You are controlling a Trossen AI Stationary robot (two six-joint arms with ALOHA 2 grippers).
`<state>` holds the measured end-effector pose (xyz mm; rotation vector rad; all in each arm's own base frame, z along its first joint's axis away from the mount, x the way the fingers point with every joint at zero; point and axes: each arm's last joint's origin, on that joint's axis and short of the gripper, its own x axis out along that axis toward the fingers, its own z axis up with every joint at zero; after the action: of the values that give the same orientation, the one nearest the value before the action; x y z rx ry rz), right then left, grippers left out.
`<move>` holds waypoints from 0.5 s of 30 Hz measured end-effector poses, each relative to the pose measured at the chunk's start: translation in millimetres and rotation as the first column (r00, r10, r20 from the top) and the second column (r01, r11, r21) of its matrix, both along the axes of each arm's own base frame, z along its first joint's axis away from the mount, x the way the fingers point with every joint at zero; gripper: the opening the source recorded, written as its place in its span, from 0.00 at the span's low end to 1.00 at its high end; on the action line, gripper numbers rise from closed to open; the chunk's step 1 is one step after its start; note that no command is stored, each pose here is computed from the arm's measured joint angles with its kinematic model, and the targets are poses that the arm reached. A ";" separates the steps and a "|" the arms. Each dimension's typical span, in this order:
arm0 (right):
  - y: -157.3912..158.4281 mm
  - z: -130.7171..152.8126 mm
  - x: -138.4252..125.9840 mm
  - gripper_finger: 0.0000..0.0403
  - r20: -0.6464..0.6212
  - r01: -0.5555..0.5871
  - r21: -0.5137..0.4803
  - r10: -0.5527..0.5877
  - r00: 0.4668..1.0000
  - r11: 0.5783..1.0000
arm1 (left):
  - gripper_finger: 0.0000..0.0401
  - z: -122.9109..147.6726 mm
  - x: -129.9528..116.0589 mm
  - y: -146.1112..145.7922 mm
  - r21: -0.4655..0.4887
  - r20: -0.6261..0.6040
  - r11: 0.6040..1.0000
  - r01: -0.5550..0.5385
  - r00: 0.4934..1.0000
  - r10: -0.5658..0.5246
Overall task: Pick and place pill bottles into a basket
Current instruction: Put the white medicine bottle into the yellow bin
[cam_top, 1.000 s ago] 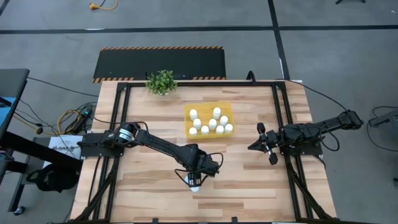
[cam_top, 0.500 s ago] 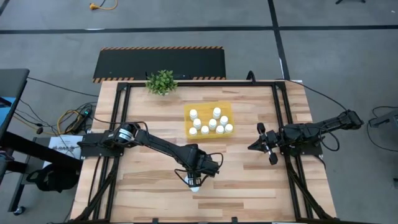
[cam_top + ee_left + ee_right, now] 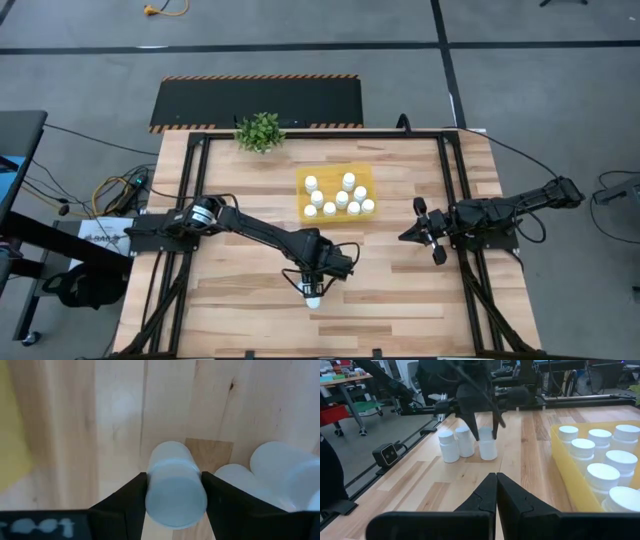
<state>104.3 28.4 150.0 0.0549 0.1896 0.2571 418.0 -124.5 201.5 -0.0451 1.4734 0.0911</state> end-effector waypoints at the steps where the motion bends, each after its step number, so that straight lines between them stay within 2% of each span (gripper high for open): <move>1: 0.0 0.1 0.0 0.00 0.000 0.000 0.000 0.000 1.000 1.000 | 0.40 3.2 0.6 1.1 0.000 0.002 1.000 0.007 1.000 -0.007; 15: 0.0 0.1 0.0 0.00 0.000 0.000 0.000 0.000 1.000 1.000 | 0.40 55.9 6.7 35.9 0.044 -0.003 0.987 0.154 0.988 -0.154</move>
<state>104.3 28.4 150.1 0.0548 0.1894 0.2570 424.7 -88.6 257.5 0.1041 1.4688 -0.0024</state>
